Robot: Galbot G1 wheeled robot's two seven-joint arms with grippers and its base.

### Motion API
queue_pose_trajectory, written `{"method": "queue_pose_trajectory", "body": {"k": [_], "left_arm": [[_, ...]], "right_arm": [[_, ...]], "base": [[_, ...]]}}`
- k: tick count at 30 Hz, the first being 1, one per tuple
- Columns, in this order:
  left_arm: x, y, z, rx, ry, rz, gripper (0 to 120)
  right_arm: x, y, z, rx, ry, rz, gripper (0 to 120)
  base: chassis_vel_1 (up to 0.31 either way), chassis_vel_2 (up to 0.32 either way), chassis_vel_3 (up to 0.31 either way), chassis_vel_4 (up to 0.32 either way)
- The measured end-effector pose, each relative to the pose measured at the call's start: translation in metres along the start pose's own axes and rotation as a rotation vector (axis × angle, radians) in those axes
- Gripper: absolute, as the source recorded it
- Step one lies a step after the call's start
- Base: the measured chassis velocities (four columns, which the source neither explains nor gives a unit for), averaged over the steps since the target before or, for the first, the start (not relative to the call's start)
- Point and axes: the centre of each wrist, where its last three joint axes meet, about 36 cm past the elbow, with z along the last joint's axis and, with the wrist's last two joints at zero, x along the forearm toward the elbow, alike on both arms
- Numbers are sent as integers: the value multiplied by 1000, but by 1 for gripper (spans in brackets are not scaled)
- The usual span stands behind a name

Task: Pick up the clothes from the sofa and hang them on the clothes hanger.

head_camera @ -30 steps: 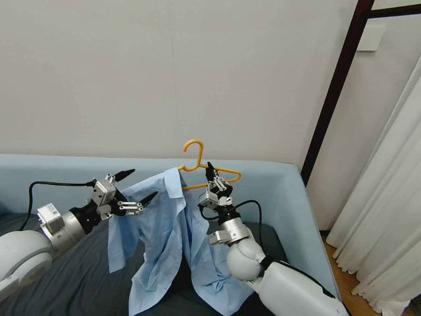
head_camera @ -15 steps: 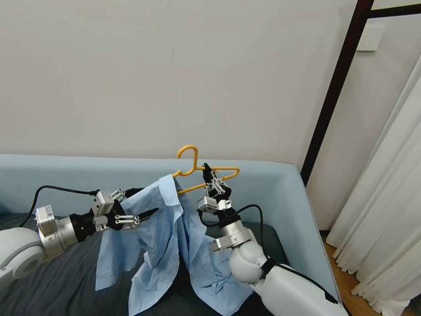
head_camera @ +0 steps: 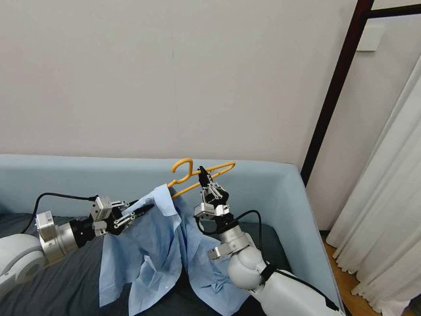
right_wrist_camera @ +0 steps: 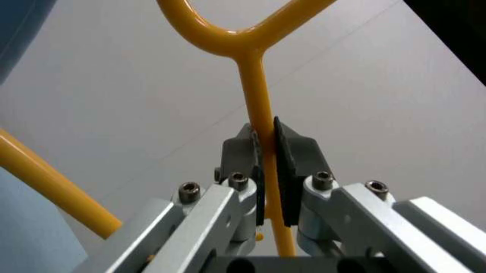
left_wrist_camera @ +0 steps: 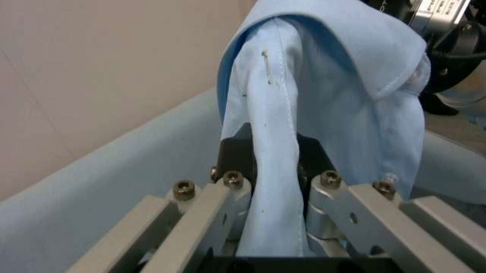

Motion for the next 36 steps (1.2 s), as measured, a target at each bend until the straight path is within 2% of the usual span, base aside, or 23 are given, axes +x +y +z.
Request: {"method": "queue_pose_trajectory", "body": {"k": [9, 11, 12, 13, 15, 17, 18, 20, 22, 23, 26, 28, 29, 30, 33, 34, 36], "left_arm": [[0, -2, 6, 9, -3, -1, 8], [2, 0, 9, 11, 0, -6, 8], [3, 2, 11, 13, 3, -13, 8], [3, 2, 11, 13, 3, -13, 8], [6, 6, 14, 16, 6, -29, 7], [8, 8, 18, 22, 8, -41, 7], [8, 8, 18, 22, 8, -41, 7], [11, 10, 24, 30, 10, -56, 7], [13, 13, 29, 36, 11, -70, 7], [13, 13, 29, 36, 11, -70, 7], [17, 17, 36, 42, 10, -90, 7], [20, 21, 37, 38, 10, -99, 7], [20, 21, 37, 38, 10, -99, 7], [21, 22, 37, 36, 10, -99, 7], [25, 26, 33, 17, 19, -77, 7], [25, 26, 33, 17, 19, -77, 7], [27, 28, 33, 9, 26, -61, 7]], "right_arm": [[2, -1, -12, -90, 50, -10, 5], [3, -2, -19, -152, 73, -10, 13], [3, -3, -24, -221, 94, -16, 18], [3, -3, -24, -221, 94, -16, 18], [5, -6, -31, -362, 114, -40, 26], [8, -11, -35, -542, 85, -79, 36], [8, -11, -35, -542, 85, -79, 36], [12, -15, -34, -693, 34, -107, 45], [22, -17, -35, -823, 38, -129, 53], [22, -17, -35, -823, 38, -129, 53], [43, -15, -34, -953, 187, -153, 67], [58, -8, -23, -925, 336, -183, 75], [58, -8, -23, -925, 336, -183, 75], [63, -6, -18, -910, 435, -213, 80], [57, -7, -6, -961, 732, -313, 93], [57, -7, -6, -961, 732, -313, 93], [43, -9, 6, -1037, 856, -369, 99]], "base": [[0, 0, 0, 0], [0, 0, 0, 0], [0, 0, 0, 0], [0, 0, 0, 0], [0, 0, 0, 0], [0, 0, 0, 0], [0, 0, 0, 0], [0, 0, 0, 0], [0, 0, 0, 0], [0, 0, 0, 0], [0, 0, 0, 0], [0, 0, 0, 0], [0, 0, 0, 0], [0, 0, 0, 0], [0, 0, 0, 0], [0, 0, 0, 0], [0, 0, 0, 0]]}}
